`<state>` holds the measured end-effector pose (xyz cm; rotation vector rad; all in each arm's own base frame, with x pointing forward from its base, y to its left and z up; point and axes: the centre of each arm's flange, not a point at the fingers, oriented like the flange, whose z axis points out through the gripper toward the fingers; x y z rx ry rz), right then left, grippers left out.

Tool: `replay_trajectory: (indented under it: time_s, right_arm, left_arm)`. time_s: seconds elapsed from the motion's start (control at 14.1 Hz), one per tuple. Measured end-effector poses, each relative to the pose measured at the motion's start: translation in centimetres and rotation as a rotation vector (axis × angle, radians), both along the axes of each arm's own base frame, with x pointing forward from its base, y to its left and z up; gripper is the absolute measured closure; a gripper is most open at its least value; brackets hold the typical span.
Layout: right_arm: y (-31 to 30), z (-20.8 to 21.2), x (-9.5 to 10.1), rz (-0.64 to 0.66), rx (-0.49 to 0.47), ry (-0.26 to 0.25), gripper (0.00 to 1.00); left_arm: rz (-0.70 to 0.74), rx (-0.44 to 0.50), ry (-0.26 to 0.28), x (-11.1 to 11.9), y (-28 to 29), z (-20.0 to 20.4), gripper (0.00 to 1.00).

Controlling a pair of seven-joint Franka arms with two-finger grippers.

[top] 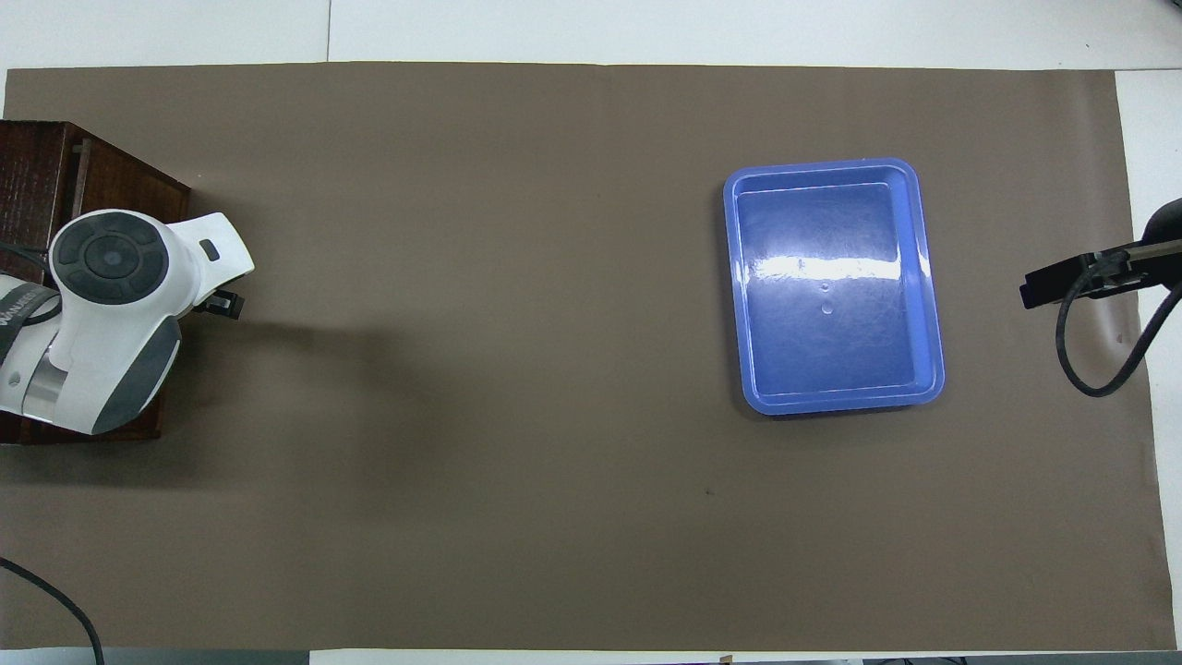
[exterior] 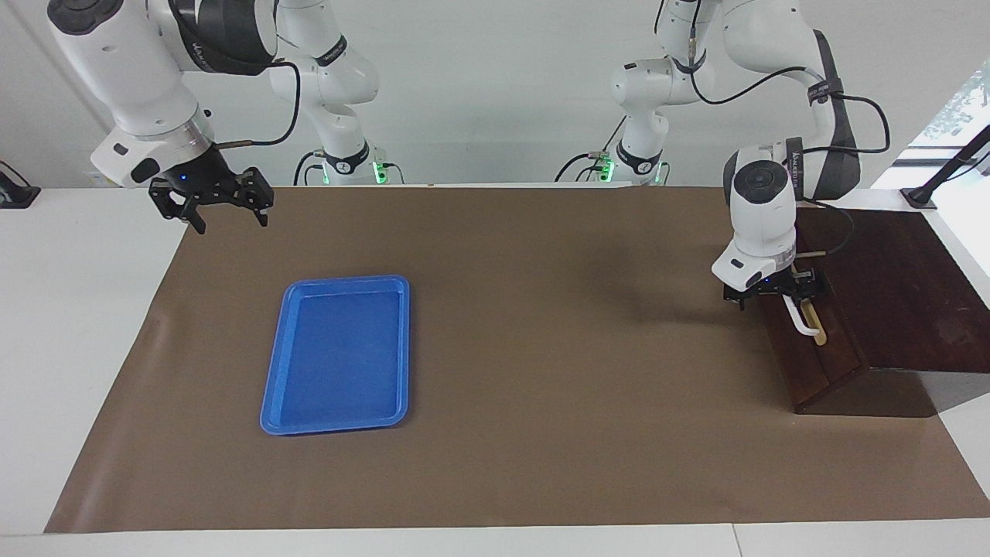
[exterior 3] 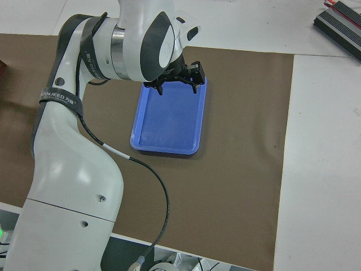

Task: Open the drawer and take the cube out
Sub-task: 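Pull the drawer open toward the robot with the left gripper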

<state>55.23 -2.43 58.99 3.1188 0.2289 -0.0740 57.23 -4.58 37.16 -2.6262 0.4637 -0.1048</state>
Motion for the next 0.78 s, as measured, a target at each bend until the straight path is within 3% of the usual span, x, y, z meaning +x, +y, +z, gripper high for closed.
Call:
replay_trajectory:
  time_s: [0.28, 0.78]
  right_arm:
    - [-0.4, -0.4, -0.1, -0.007, 0.000, 0.008, 0.00]
    - [-0.4, -1.5, -0.6, -0.007, 0.001, 0.025, 0.00]
  left_arm:
    - [-0.018, -0.012, -0.031, -0.6, -5.3, -0.2, 0.00]
    - [0.000, -0.052, -0.056, -1.2, -9.4, -0.2, 0.00]
